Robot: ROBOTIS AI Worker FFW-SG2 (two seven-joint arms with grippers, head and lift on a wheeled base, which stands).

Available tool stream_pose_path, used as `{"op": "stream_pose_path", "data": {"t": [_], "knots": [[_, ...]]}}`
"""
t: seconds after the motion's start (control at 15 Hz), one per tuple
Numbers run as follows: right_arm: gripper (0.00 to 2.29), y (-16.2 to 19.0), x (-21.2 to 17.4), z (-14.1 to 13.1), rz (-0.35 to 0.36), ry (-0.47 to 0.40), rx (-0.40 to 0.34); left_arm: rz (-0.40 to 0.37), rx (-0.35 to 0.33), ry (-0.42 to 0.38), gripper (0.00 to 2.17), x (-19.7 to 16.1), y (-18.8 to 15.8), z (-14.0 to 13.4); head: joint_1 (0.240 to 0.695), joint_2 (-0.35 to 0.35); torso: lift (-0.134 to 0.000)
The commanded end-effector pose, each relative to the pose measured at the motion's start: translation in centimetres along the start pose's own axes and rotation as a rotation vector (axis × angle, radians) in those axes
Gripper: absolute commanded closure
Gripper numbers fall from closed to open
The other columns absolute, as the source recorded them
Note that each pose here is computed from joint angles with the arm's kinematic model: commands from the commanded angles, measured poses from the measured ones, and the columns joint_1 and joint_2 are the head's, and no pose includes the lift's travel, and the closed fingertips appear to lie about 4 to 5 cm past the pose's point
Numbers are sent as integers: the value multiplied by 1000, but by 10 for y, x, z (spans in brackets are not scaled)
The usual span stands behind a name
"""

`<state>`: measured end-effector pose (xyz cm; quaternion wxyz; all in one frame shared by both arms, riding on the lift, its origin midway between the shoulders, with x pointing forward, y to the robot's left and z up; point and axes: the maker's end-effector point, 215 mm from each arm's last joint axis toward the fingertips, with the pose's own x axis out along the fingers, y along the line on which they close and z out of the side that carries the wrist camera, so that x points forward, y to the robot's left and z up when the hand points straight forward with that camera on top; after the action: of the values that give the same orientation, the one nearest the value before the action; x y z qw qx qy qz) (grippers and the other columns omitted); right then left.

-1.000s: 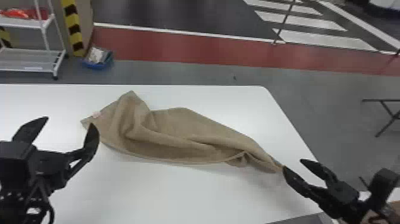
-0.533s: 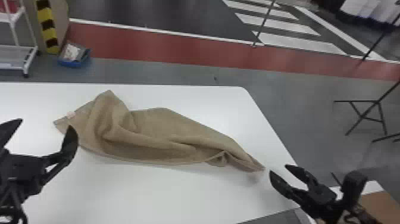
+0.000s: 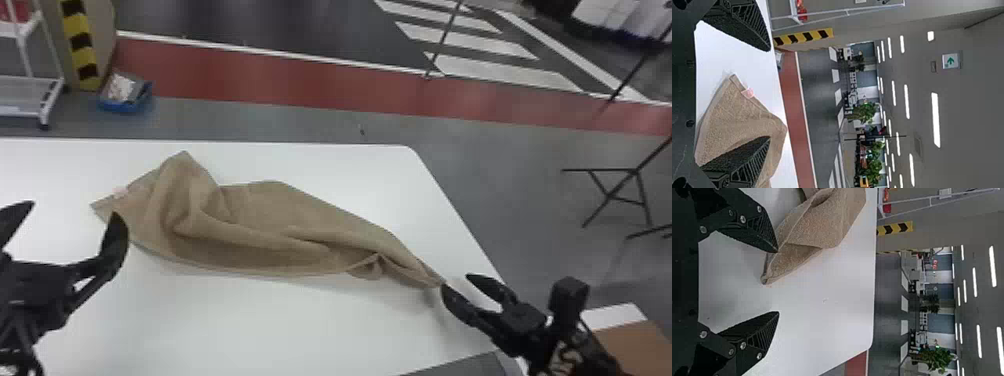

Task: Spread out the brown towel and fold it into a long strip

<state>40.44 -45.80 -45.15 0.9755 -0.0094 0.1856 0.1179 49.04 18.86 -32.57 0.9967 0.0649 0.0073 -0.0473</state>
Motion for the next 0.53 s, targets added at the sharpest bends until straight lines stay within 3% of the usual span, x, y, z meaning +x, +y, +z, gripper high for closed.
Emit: {"op": "stream_pose_path", "data": {"t": [0.0, 0.47], "knots": [[380, 1, 5, -2, 3, 9, 2, 0, 0, 1, 80, 0, 0, -1, 695, -327, -125], [475, 10, 17, -9, 24, 46, 21, 1, 2, -2, 80, 1, 1, 1, 695, -314, -125]]}}
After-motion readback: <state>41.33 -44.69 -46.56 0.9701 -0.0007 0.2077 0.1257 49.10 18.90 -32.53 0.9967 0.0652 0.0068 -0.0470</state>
